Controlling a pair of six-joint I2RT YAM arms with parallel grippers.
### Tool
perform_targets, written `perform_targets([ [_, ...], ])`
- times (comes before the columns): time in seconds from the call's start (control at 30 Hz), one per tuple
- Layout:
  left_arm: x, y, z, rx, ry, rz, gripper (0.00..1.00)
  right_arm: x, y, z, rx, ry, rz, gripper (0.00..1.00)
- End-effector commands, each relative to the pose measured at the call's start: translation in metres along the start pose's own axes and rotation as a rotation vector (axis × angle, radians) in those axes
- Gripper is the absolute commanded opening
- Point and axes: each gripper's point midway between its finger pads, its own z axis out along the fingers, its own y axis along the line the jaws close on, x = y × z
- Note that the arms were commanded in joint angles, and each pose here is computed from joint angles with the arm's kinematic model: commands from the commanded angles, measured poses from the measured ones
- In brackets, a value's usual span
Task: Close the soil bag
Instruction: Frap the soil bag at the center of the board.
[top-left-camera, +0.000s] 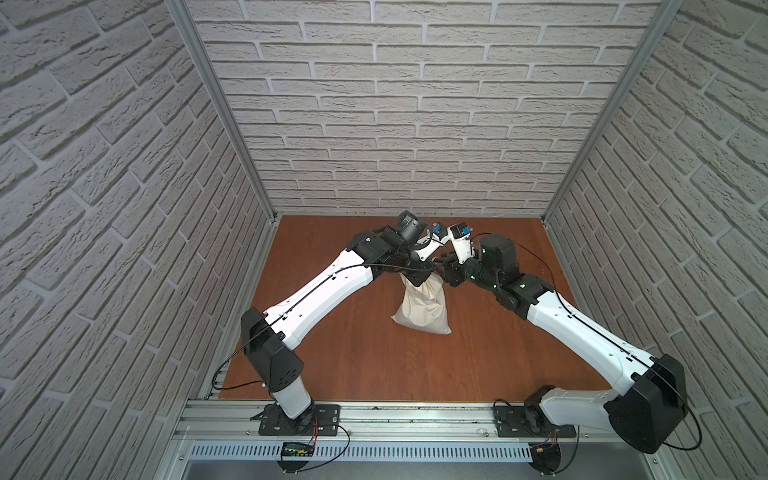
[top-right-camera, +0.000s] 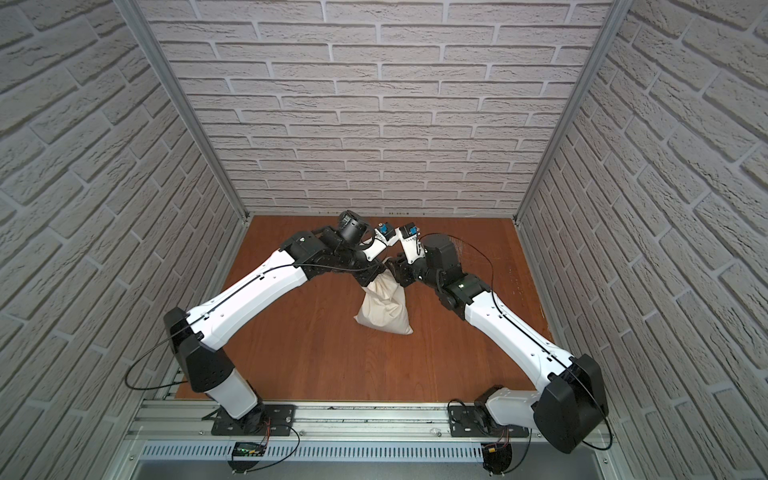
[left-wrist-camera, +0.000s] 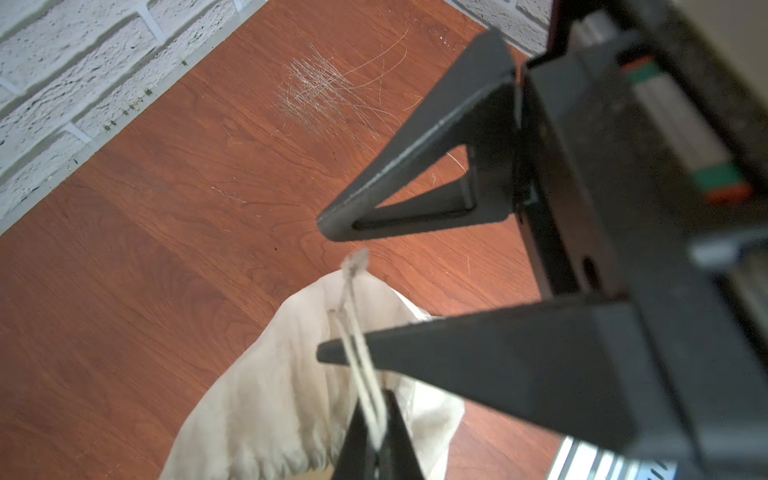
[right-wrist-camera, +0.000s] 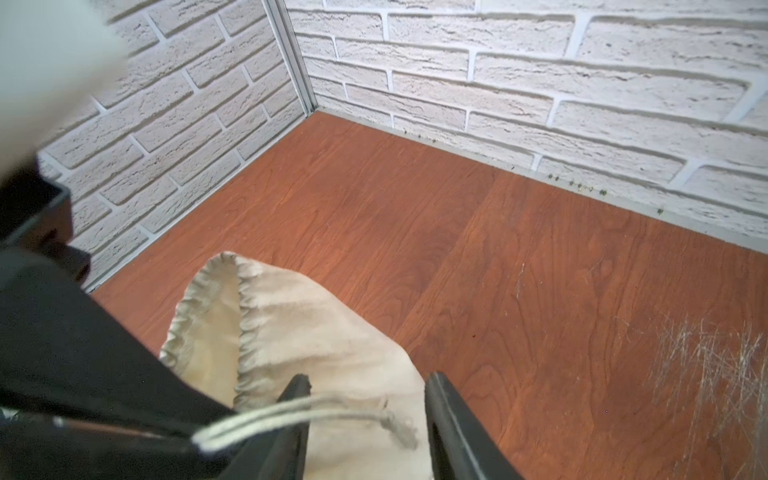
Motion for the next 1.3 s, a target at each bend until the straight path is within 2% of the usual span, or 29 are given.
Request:
perform_targets([
  [0.0,-0.010,-0.006,-0.014,0.011,-0.037,0.012,0.04,-0.017,0.009,0.004,-0.031,-0.095,-0.062,0.46],
  [0.03,-0.010,-0.007,-0.015,0.011,-0.036,0.013,0.03,-0.017,0.009,0.005,-0.037,-0.106,-0.070,0.43],
  [0.13,-0.009,-0.006,-0.015,0.008,-0.031,0.014,0.03,-0.016,0.010,0.008,-0.039,-0.121,-0.083,0.16],
  [0.2,-0.008,-0.005,-0.015,0.003,-0.029,0.013,0.04,-0.015,0.009,0.008,-0.029,-0.132,-0.086,0.04],
  [0.5,-0.008,-0.004,-0.015,-0.006,-0.033,0.008,0.05,-0.016,-0.002,-0.014,0.111,-0.227,-0.075,0.03],
  [0.67,-0.007,-0.004,-0.019,-0.011,-0.033,0.006,0.05,-0.005,-0.010,-0.031,0.169,-0.196,-0.045,0.03],
  [0.8,-0.005,-0.012,-0.022,0.028,-0.029,0.017,0.05,0.024,-0.006,-0.041,0.143,-0.113,-0.063,0.04],
  [0.9,-0.001,-0.023,-0.021,0.074,-0.011,0.043,0.05,0.040,-0.005,-0.052,0.127,-0.096,-0.068,0.03],
  [1.03,0.006,-0.032,-0.017,0.101,0.017,0.072,0.04,0.048,0.021,-0.073,-0.009,-0.088,-0.042,0.03],
  [1.2,0.016,-0.045,-0.009,0.117,0.058,0.122,0.04,0.068,0.050,-0.082,-0.176,-0.016,0.019,0.03],
  [1.27,0.023,-0.048,-0.003,0.108,0.083,0.136,0.04,0.078,0.052,-0.081,-0.191,0.024,0.021,0.09],
])
